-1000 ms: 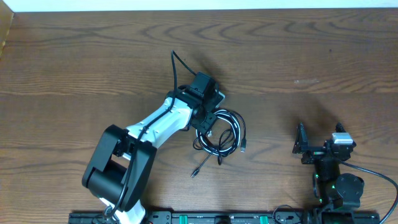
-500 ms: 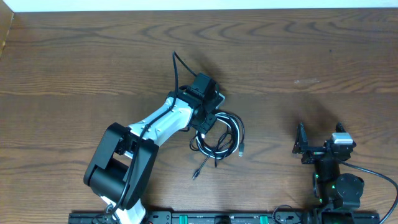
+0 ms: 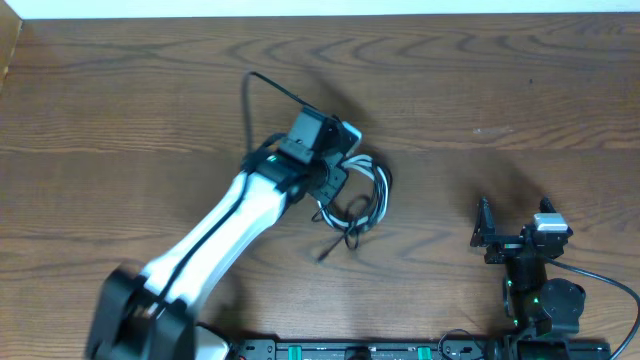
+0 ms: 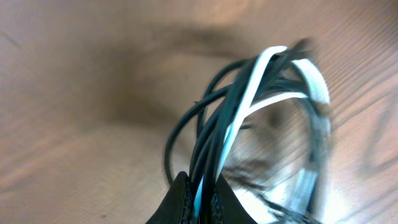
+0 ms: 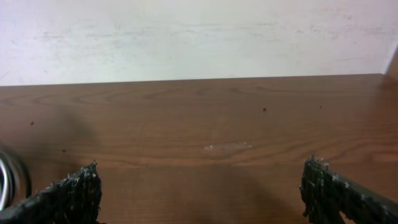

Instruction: Untangle cables

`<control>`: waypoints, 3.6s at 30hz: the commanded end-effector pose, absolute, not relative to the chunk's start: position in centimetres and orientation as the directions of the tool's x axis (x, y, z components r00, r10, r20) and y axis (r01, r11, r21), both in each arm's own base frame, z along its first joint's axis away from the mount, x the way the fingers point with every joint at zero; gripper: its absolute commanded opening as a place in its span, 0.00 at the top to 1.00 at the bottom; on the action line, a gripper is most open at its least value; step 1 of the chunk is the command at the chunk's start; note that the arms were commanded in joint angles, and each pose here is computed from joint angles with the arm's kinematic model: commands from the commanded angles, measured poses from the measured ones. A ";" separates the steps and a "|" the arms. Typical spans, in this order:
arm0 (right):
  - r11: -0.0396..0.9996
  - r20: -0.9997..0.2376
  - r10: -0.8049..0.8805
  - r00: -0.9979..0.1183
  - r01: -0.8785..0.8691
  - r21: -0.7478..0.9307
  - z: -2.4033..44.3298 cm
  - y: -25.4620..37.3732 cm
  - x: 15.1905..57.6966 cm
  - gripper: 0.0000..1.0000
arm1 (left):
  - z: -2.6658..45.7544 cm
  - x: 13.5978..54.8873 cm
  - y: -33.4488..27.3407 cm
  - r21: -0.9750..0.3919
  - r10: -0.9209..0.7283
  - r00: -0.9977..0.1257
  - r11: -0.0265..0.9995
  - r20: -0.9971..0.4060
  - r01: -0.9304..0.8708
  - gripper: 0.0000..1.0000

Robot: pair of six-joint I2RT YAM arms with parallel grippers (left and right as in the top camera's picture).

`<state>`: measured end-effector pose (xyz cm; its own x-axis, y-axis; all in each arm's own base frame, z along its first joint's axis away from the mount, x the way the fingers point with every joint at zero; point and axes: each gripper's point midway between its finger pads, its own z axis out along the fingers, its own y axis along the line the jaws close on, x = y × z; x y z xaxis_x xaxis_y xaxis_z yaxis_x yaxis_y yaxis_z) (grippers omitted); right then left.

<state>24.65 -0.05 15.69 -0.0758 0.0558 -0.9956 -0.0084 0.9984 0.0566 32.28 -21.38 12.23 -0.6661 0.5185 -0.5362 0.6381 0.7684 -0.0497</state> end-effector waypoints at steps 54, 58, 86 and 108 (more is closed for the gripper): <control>0.584 -0.842 0.431 -0.325 -0.611 0.534 31.9 11.4 24.4 0.01 | 30.7 24.6 -25.8 -0.357 0.185 -0.486 0.473 -0.854 0.806 0.92; 0.473 -0.880 0.270 -0.391 -0.742 0.475 32.1 13.8 24.4 0.01 | 30.6 24.4 -25.8 -0.359 0.190 -0.488 0.466 -0.852 0.808 0.93; 0.304 -0.925 0.052 -0.376 -0.876 0.374 27.3 17.7 25.8 0.01 | 28.8 26.7 -23.8 -0.264 0.218 -0.489 0.625 -0.845 0.734 0.93; 0.308 -0.897 0.076 -0.435 -0.846 0.436 27.3 17.6 25.9 0.57 | 29.0 25.4 -24.6 -0.309 0.226 -0.500 0.558 -0.836 0.770 0.93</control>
<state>25.96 17.44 26.47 -0.4352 0.0711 -0.8975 -0.8434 0.3167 0.4340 25.87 -24.42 28.46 -0.5147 0.2285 -0.8264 0.7538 0.5798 -0.3092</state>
